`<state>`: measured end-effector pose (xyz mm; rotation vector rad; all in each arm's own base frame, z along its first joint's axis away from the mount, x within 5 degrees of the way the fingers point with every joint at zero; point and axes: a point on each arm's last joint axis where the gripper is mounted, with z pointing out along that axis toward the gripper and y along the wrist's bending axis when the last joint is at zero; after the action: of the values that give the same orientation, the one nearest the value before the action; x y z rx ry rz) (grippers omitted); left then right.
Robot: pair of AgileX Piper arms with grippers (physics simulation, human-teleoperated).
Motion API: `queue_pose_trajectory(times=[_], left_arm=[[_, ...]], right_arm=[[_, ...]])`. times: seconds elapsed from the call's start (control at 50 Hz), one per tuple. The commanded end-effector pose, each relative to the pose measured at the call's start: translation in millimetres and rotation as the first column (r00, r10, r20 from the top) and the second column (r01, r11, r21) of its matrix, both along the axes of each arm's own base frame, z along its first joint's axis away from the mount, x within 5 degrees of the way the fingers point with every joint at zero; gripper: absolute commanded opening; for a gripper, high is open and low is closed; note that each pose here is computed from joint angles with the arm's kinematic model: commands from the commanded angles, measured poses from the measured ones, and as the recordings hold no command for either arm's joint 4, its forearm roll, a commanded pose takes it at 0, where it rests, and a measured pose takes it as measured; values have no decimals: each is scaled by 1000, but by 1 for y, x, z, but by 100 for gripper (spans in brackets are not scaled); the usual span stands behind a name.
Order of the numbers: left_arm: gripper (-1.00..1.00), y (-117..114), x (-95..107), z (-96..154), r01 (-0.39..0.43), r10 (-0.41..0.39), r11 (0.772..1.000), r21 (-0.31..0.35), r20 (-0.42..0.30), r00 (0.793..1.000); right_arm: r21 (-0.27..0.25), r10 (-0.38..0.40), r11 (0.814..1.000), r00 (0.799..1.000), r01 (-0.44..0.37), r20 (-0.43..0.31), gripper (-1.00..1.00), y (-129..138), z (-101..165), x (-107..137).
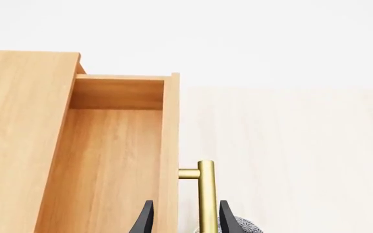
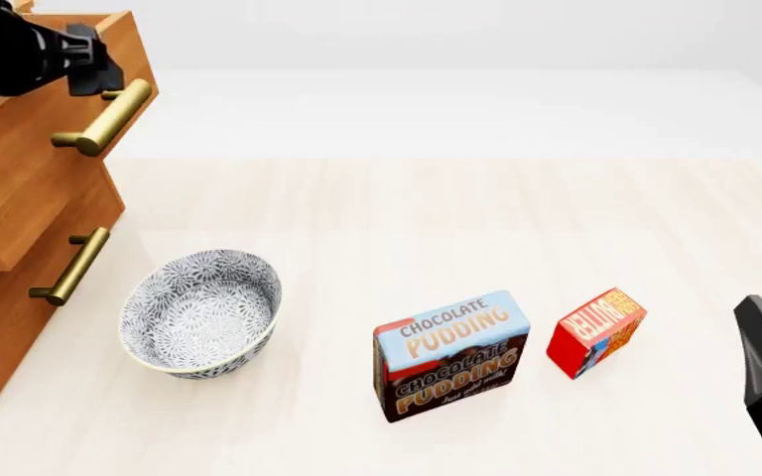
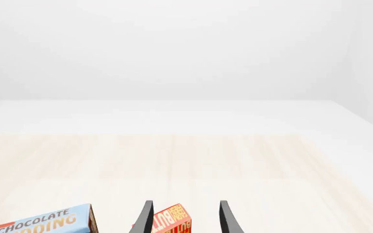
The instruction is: Put the butter at the back in the top drawer of the cabinet and close it.
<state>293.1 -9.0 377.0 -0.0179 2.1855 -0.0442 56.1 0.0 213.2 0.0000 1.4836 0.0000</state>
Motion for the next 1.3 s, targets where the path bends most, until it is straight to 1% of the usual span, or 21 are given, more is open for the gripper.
queue_pose_trajectory(times=[0.02,0.86,1.1,1.3], left_arm=[[100,0,0,-4,1,-1,1000,-1,-7,1000],[100,-14,-4,-1,45,-45,999,-6,-7,999],[100,-23,-2,1,73,-73,997,-9,-6,997],[100,-37,1,2,108,-108,994,-23,-10,994]], right_arm=[[0,0,1000,1000,0,0,100,0,0,0],[0,0,1000,1000,0,0,100,0,0,0],[0,0,1000,1000,0,0,100,0,0,0],[0,0,1000,1000,0,0,100,0,0,0]])
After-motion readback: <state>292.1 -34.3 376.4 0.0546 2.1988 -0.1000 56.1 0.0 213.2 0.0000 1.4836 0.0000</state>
